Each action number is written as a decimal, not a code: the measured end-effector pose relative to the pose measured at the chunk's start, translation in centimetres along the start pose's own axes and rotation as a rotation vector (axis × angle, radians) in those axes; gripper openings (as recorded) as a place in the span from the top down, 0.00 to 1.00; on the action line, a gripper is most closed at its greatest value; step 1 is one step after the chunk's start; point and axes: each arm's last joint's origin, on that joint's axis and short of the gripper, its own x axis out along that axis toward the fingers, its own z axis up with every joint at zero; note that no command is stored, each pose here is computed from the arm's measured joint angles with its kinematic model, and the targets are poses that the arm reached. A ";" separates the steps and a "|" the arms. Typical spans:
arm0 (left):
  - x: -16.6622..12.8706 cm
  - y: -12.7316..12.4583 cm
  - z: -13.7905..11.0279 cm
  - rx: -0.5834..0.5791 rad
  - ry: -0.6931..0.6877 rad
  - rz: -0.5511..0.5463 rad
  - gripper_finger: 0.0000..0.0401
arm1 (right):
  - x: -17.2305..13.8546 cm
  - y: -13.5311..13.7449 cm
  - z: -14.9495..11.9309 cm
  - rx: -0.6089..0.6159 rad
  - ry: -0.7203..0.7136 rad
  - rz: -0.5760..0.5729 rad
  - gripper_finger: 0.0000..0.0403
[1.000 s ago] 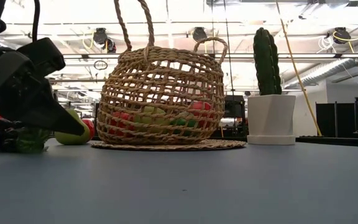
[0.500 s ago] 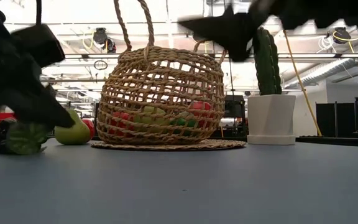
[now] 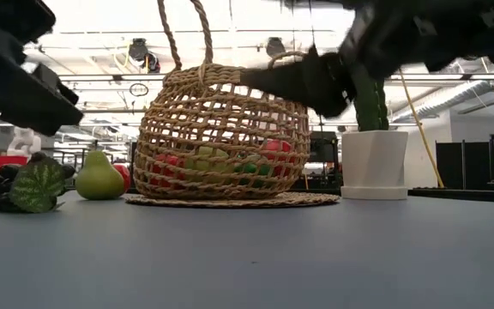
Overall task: Build produce basket
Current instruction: Put the grapes into the brown basket
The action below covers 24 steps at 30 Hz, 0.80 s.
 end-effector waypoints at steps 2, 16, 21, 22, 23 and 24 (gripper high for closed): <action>-0.1 -0.1 -0.1 0.047 0.004 -0.006 0.73 | 0.3 -0.1 0.8 0.011 -0.051 0.006 0.02; -0.5 -1.7 0.5 0.066 -0.088 -0.130 0.73 | 0.7 -1.5 0.3 0.028 -0.014 -0.168 0.02; -0.1 -2.5 -0.3 0.084 -0.109 -0.169 0.73 | 0.8 -2.0 0.9 0.049 -0.083 -0.251 0.02; 0.0 -2.6 -0.5 0.075 -0.103 -0.167 0.73 | 0.8 -2.2 1.0 0.053 -0.094 -0.268 0.02; 0.2 -2.5 -0.7 0.059 -0.097 -0.165 0.73 | 0.9 -2.3 1.1 0.056 -0.100 -0.272 0.02; 0.3 -2.5 -0.9 0.041 -0.088 -0.163 0.73 | 1.0 -2.4 1.1 0.061 -0.103 -0.264 0.02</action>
